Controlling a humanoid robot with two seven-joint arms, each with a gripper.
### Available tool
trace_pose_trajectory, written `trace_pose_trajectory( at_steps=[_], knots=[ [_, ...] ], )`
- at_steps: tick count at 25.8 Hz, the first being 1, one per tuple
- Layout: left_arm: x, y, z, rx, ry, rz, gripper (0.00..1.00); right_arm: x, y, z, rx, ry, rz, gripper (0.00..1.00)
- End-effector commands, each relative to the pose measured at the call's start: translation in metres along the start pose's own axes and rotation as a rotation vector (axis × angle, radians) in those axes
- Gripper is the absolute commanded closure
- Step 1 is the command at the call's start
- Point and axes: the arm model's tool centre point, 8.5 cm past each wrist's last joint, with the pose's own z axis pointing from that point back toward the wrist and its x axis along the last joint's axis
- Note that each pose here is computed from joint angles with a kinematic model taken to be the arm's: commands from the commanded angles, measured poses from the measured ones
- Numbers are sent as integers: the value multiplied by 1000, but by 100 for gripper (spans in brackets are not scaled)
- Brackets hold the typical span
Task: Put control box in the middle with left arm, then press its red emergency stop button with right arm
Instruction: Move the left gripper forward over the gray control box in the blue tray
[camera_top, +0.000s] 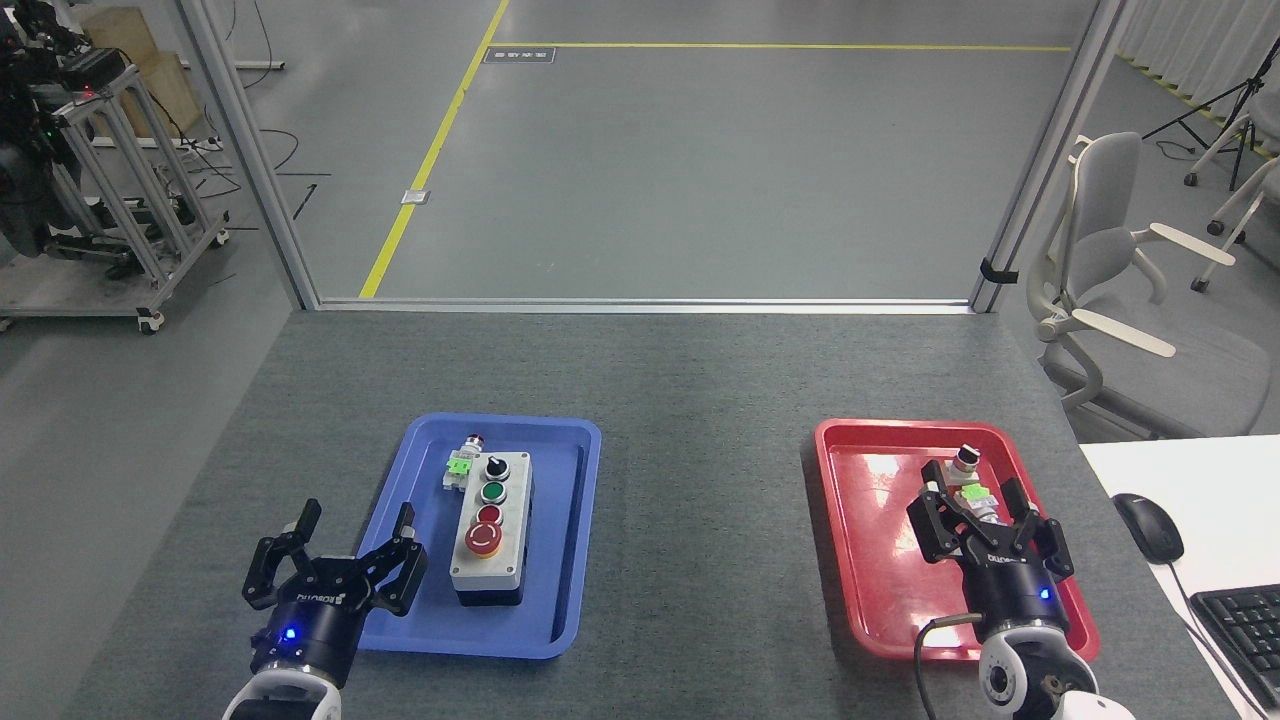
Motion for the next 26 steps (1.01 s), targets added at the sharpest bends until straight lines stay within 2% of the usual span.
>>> trace_pose_trajectory(
  at_steps=[1, 5, 12, 20, 26],
  knots=[
    [-4, -1, 8, -1, 13, -1, 1, -1, 0, 0, 1, 0, 3, 0],
    [-8, -4, 9, -13, 41, -16, 1, -2, 2, 2, 6, 3, 3, 0],
    [-9, 3, 7, 16, 40, -20, 1, -2, 1, 1, 5, 2, 4, 0],
    [18, -3, 3, 9, -15, -3, 1, -5, 3, 4, 12, 5, 9, 0],
    [22, -6, 4, -2, 12, -14, 1, -8, 0, 3, 9, 5, 14, 0]
  ],
)
